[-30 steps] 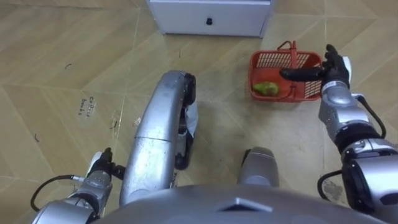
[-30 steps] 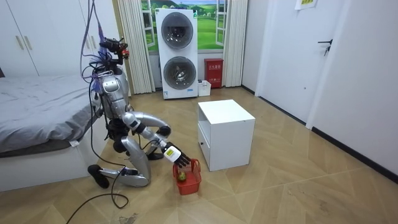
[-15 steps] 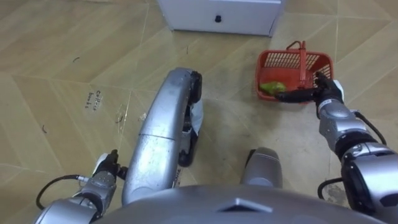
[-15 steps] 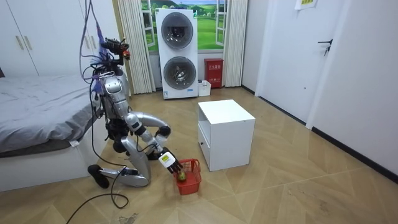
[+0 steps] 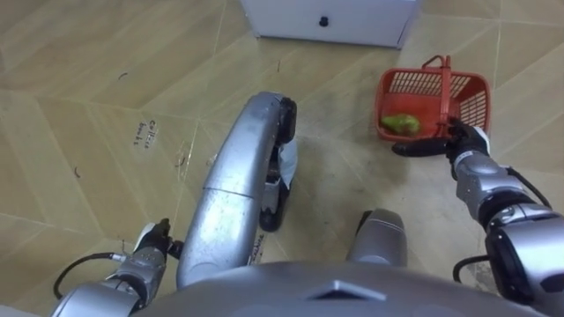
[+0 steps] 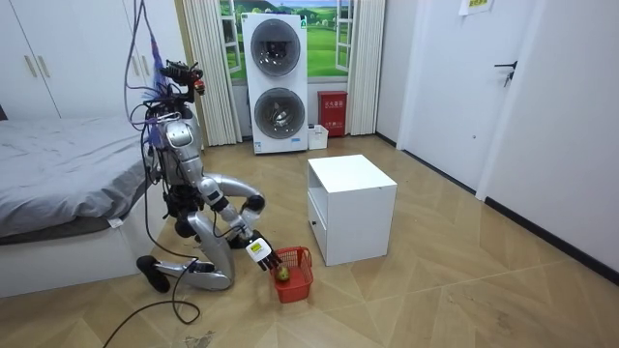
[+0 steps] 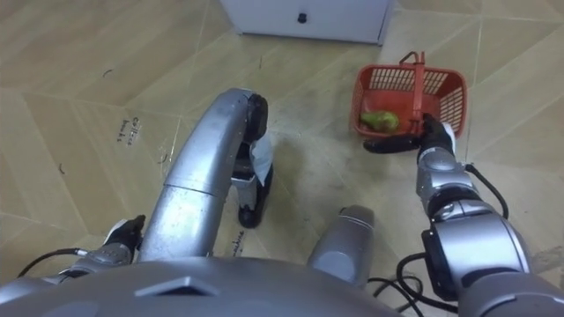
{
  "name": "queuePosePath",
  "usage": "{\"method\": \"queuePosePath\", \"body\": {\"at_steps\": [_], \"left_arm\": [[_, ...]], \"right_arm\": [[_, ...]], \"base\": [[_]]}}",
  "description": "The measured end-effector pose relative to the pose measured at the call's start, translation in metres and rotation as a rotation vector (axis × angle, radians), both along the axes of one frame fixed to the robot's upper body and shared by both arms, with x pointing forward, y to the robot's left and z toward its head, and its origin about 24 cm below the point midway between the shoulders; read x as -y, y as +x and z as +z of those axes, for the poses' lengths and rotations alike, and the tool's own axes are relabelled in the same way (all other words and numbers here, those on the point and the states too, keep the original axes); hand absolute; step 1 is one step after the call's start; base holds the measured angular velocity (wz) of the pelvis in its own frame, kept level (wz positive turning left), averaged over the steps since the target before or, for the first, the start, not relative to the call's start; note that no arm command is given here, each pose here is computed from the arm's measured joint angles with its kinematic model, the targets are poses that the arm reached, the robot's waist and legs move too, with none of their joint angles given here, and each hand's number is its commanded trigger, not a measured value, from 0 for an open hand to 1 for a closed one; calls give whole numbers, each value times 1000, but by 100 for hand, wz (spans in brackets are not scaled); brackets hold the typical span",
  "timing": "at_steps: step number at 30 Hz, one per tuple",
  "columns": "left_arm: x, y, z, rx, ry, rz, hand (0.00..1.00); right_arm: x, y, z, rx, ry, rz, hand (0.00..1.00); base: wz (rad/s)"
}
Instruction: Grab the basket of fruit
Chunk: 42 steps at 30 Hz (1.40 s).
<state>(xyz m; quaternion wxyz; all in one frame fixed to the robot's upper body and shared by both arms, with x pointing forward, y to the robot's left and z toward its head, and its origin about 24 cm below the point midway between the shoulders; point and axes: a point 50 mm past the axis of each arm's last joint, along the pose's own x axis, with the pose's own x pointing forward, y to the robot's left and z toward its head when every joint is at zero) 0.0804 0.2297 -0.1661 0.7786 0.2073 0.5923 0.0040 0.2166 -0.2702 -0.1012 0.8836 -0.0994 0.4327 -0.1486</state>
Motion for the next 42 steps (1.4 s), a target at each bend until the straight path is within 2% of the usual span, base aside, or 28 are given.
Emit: {"method": "queuePosePath", "body": {"at_steps": [9,10,11,12,42], "left_arm": [[1,-2,-1,-13,-14,0,0],[1,-2,-1,-13,-14,0,0],[1,-2,-1,-13,-14,0,0],[0,-3,-1,-13,-14,0,0],[-1,-6,-1,-10,-28,74,0]], "right_arm": [[5,0,2,5,1,-10,0],[5,0,2,6,5,-12,60],[5,0,2,8,10,-17,76],[4,0,2,9,12,-20,100],[4,2,2,10,29,-12,100]], "base": [[0],[0],[0],[0],[0]]}}
